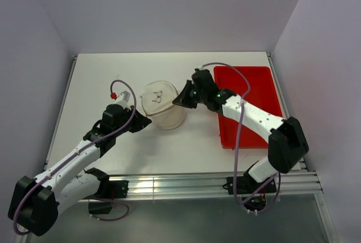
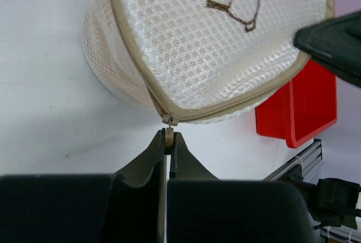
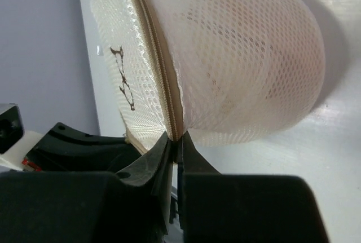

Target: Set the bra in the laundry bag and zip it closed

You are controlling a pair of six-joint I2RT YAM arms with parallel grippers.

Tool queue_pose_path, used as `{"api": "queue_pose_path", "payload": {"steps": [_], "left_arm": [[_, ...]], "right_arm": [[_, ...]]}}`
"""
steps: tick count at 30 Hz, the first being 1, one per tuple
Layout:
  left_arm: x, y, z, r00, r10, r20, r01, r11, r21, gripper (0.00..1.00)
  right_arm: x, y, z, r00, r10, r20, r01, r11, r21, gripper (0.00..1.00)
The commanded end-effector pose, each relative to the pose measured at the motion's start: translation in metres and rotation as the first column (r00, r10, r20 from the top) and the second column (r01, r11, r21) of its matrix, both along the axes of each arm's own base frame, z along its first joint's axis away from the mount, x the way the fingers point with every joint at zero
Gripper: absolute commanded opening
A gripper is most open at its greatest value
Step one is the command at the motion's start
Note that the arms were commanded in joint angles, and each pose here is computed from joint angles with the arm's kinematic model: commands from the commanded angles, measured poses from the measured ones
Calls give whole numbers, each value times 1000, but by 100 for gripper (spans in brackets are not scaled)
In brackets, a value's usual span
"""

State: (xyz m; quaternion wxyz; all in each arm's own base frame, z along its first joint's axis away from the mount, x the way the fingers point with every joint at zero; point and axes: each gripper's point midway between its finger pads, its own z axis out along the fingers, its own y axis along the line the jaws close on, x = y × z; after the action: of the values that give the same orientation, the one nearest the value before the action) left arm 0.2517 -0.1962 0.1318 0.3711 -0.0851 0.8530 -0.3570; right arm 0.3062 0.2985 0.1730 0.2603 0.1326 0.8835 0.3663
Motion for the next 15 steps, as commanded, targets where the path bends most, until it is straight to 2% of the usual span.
{"api": "queue_pose_path", "payload": {"steps": [1,3,4,6,7,8,10,15], "left_arm": [[2,18,12,999,40,34,-42,998,37,0],[-1,17,25,997,27,65,-28,1000,14,0],[-3,14,30,997,14,76,-14,1000,-2,0],[-11,4,44,993,-38,113,44,998,-49,0],[-17,-6,48,990,-70,121,78,995,-65,0],[-21,-12,49,988,-92,123,101,993,-68,0],[-29,-32,57,980,-141,143,151,986,-66,0],[-26,-61,53,973,-182,141,196,976,-94,0]], "right_arm": [[39,-3,34,988,89,124,-74,990,-118,8],[52,5,32,984,130,121,-111,983,-148,13],[60,10,50,975,156,158,-132,980,-150,14],[67,22,49,968,203,147,-181,972,-149,19],[72,27,64,959,224,174,-199,969,-149,20],[76,32,55,959,241,149,-218,964,-154,24],[82,37,67,955,253,154,-229,961,-158,27],[87,32,60,970,210,118,-187,965,-184,46]]}}
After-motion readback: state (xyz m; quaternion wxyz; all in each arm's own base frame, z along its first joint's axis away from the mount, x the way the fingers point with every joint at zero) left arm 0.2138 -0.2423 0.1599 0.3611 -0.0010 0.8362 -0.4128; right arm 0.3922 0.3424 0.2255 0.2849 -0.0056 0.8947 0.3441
